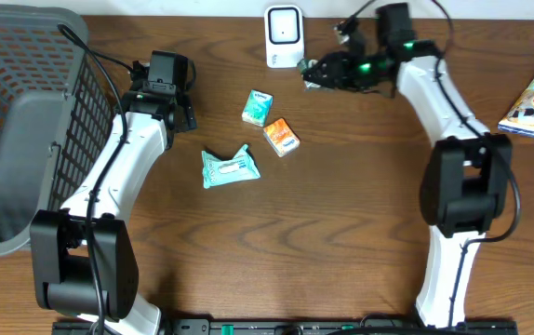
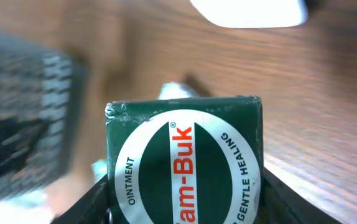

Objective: Scan the item barcode
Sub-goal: 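Lift the Zam-Buk tin toward the scanner and carry it right, then lower the tin onto the table right of the scanner and release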

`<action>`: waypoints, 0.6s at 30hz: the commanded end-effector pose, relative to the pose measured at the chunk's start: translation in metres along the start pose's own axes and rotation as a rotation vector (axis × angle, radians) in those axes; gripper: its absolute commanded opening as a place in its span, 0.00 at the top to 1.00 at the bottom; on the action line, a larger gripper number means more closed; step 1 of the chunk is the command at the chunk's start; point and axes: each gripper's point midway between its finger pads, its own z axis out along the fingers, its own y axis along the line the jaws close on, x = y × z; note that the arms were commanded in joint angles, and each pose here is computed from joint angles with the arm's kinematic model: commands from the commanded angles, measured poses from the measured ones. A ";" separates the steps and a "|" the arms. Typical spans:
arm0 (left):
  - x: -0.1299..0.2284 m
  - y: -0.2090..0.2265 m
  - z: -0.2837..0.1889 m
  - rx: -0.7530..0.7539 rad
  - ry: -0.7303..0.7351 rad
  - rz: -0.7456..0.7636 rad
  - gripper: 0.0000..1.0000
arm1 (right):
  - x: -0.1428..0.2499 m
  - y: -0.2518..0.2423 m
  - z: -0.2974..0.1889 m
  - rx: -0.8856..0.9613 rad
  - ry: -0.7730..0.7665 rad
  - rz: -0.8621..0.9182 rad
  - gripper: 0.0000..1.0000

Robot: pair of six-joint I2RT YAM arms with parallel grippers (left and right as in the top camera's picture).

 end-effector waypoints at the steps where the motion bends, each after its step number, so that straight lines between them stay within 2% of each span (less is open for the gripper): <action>1: -0.006 0.003 -0.004 -0.010 -0.016 -0.001 0.02 | 0.005 0.048 -0.020 -0.272 0.008 -0.124 0.56; 13: -0.006 0.003 -0.004 -0.010 -0.016 -0.001 0.02 | 0.014 0.048 -0.019 -0.273 0.033 -0.151 0.55; 18: -0.006 0.003 -0.004 -0.010 -0.016 -0.001 0.02 | 0.019 0.009 -0.013 -0.045 0.060 -0.126 0.57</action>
